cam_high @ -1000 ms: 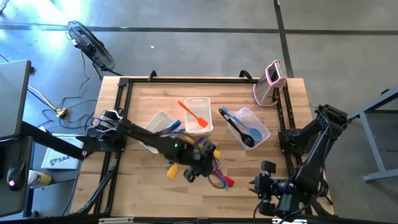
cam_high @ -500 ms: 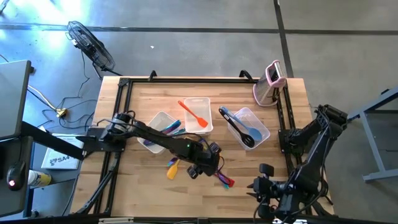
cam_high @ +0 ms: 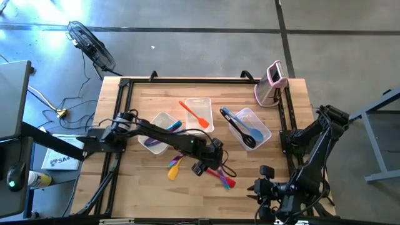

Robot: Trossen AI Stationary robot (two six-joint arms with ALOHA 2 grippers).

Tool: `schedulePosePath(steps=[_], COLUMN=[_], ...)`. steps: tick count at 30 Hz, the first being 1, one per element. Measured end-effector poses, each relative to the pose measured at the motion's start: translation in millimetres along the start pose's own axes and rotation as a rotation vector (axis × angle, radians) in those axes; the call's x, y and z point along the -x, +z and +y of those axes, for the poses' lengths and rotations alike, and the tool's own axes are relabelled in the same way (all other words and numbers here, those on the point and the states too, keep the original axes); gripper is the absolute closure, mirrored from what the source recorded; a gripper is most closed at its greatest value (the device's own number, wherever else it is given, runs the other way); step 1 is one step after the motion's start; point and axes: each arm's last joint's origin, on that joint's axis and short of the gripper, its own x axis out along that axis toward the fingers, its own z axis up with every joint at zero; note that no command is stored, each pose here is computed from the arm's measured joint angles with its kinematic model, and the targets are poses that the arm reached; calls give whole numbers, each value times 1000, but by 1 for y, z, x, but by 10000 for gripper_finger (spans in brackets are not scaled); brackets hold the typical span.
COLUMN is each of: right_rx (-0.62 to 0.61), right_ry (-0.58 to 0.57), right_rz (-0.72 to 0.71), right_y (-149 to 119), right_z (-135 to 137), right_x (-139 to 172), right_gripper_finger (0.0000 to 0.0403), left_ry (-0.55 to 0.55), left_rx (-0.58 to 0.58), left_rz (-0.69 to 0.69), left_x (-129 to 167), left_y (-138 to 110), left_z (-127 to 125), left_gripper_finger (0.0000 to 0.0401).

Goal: Pick & Place Kitchen Items
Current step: Put the blue table knife into the left white bin

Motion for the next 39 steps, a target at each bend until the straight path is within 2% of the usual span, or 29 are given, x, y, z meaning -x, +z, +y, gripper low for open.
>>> schedulePosePath(steps=[3,7,22,29,31,33,39], right_rx=[0,2,-18,-24,-26,-28,-38], right_ry=[0,-8,9,9,10,11,24], right_rz=[0,-10,-20,-25,-27,-28,-34], right_y=[0,0,1,1,2,2,2], right_z=[0,0,1,2,2,2,3], right_x=[0,0,0,0,0,0,0], right_gripper_finger=[302,302,302,302,302,302,302], left_ry=[-29,-59,-66,-69,-86,-77,-104], left_rx=[-14,-18,-27,-39,-48,-50,-43], left_rz=[-48,-21,-34,-29,8,-18,-1], left_x=[-3,-10,-11,-29,-32,-38,-43], left_y=[4,1,3,1,-4,-2,-8], left_z=[0,-4,-3,-6,-9,-9,-6], left_gripper_finger=[159,159,160,160,160,160,160])
